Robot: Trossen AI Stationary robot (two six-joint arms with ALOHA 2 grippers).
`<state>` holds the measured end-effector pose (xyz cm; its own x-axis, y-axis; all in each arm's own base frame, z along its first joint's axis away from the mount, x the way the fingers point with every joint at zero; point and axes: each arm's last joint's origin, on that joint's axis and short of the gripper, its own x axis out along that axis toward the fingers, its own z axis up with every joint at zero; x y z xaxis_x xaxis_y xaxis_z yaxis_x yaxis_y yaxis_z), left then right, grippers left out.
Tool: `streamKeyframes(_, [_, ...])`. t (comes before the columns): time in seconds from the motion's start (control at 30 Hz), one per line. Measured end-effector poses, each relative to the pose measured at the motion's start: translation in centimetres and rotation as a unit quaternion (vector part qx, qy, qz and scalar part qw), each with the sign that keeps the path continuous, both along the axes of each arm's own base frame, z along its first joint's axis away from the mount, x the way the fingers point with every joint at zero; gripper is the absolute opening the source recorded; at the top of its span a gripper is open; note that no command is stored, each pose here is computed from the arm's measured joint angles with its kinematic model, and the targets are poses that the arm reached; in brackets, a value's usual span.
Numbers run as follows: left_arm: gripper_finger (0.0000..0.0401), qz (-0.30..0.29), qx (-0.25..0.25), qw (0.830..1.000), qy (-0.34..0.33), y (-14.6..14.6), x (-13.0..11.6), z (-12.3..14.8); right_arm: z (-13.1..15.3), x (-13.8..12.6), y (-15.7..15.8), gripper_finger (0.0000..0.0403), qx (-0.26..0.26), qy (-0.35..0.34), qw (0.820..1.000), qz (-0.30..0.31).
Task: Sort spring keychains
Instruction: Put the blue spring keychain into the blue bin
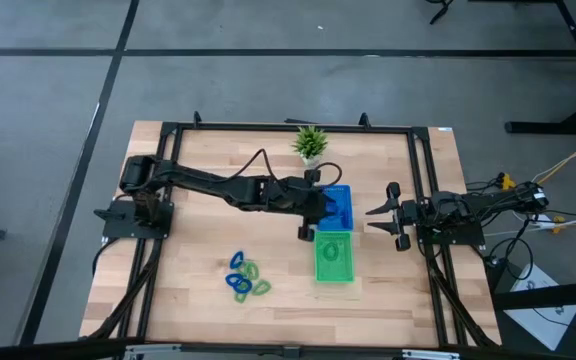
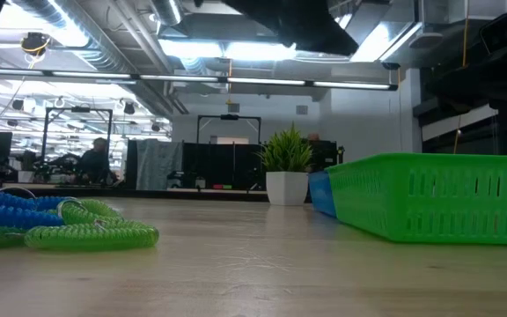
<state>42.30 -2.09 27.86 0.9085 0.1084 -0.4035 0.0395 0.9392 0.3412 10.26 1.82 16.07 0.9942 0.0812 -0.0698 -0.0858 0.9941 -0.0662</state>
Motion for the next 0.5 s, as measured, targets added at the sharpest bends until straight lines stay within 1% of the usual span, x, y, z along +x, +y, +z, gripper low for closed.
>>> streamKeyframes(0.17, [0.0126,-0.010,0.002,1.000,0.012,-0.9,-1.1,1.1,0.0,0.0,0.0,0.0136,0.000,0.000,1.000,0.000])
streamKeyframes(0.3, [0.0126,0.004,0.006,1.000,0.028,-1.2,-2.1,1.8,0.0,0.0,0.0,0.0136,0.000,0.000,1.000,0.000])
streamKeyframes(0.5, [0.0125,0.008,-0.019,0.999,0.041,-2.0,-2.9,2.3,0.0,0.0,0.0,0.0136,0.000,0.000,1.000,0.000])
